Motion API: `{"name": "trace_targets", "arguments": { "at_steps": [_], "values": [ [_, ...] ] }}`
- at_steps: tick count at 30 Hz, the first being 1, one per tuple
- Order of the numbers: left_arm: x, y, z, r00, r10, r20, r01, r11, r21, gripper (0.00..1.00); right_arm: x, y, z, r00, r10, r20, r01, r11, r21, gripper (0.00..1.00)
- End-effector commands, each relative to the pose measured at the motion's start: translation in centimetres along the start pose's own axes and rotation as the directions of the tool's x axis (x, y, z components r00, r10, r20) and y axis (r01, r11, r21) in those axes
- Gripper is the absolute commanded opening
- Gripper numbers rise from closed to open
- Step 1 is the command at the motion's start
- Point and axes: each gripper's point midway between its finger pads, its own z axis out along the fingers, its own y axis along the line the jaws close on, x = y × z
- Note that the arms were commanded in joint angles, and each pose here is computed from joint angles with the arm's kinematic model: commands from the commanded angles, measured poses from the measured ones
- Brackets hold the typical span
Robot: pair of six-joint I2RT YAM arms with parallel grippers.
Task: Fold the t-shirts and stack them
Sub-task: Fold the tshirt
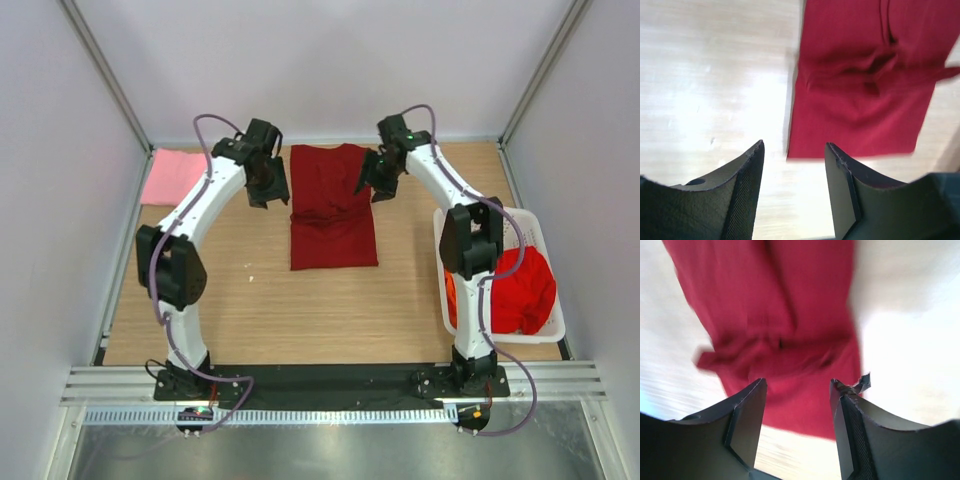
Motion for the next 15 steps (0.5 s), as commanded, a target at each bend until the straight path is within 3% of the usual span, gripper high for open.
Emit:
{"name": "trace_targets", "arguments": {
  "at_steps": [1,8,15],
  "values": [
    [1.6,0.9,-3.5,0.999,0.015,0.03,-0.016,0.999,0.044,0.53,5.5,1.3,-3.0,0.971,-0.238,0.002,0.234,0.959,0.161,0.6],
    [6.0,2.4,-5.5,1.0,0.012,0.002,-0.012,0.996,0.094,0.51,10.6,4.7,1.1,0.965,-0.263,0.014,0.256,0.949,0.184,0.59],
    [7.8,3.2,-6.7,1.0,0.025,-0.014,-0.024,0.994,0.106,0.5,9.6,5.0,4.6,0.946,-0.316,0.069,0.292,0.927,0.237,0.58]
  ]
}}
